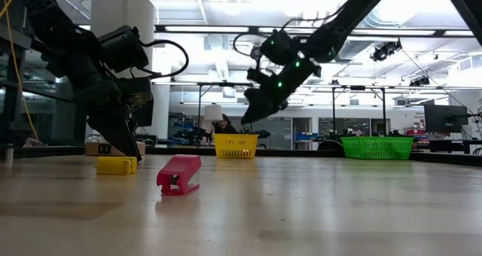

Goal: Pick and place Stapler, Stapler remover, tape
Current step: Put the red stapler into the yellow bin

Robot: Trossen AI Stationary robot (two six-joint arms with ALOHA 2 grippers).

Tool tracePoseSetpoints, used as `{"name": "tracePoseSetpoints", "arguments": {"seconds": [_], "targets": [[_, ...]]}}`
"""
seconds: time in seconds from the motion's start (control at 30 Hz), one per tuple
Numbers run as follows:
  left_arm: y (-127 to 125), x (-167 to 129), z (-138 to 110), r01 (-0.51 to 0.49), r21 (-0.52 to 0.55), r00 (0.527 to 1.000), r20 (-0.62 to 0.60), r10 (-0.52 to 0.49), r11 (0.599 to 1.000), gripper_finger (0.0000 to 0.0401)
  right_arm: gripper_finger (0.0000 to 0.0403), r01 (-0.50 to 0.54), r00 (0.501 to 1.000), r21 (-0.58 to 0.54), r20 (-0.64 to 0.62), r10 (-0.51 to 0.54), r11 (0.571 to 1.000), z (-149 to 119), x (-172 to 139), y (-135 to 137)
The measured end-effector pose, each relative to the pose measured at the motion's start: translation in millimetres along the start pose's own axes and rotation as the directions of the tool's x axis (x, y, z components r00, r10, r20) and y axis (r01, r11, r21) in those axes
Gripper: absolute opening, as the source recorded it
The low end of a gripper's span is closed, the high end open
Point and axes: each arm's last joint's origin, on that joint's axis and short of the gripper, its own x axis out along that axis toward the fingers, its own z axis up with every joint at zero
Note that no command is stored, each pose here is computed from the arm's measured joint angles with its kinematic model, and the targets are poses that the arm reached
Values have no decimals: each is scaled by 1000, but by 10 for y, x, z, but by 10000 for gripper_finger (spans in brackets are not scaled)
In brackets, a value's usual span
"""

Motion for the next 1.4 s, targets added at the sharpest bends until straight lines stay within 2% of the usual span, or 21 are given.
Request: {"name": "tracePoseSetpoints", "arguments": {"seconds": [0.1,0.2,0.3,0.4,0.53,0.6,0.67,0.9,1.03,1.17,1.3,1.4], "targets": [[0,0,0,0,0,1000,0,0,1000,202,199,-44,999,-34,-4,44,998,91,-149,76],[0,0,0,0,0,1000,0,0,1000,202,197,-134,991,-98,-8,134,986,181,-321,199],[0,0,0,0,0,1000,0,0,1000,202,196,-252,966,-208,1,258,945,263,-485,350],[0,0,0,-1,0,1000,0,1,1000,202,196,-371,920,-343,-9,392,863,291,-592,529],[0,0,0,-1,0,1000,0,1,1000,202,195,-499,830,-489,-31,557,716,283,-662,818],[0,0,0,-1,0,1000,0,1,1000,202,195,-541,781,-549,-48,622,637,262,-675,983],[0,0,0,-1,0,1000,0,1,1000,202,195,-569,751,-583,-81,655,580,224,-698,1143],[2,0,0,-6,0,1000,0,6,1000,202,195,-596,700,-672,-166,695,440,82,-790,1750],[2,0,-1,-7,-1,1000,-1,7,1000,202,195,-599,654,-737,-227,722,311,-61,-844,2097],[2,0,-1,-7,-1,1000,0,7,1000,202,195,-562,643,-800,-261,720,212,-203,-871,2396],[2,0,-1,-8,-6,1000,0,8,1000,202,195,-511,634,-846,-251,732,152,-300,-872,2619],[2,0,-1,-8,-8,1000,0,8,1000,202,195,-484,623,-865,-233,747,134,-355,-853,2743]]}}
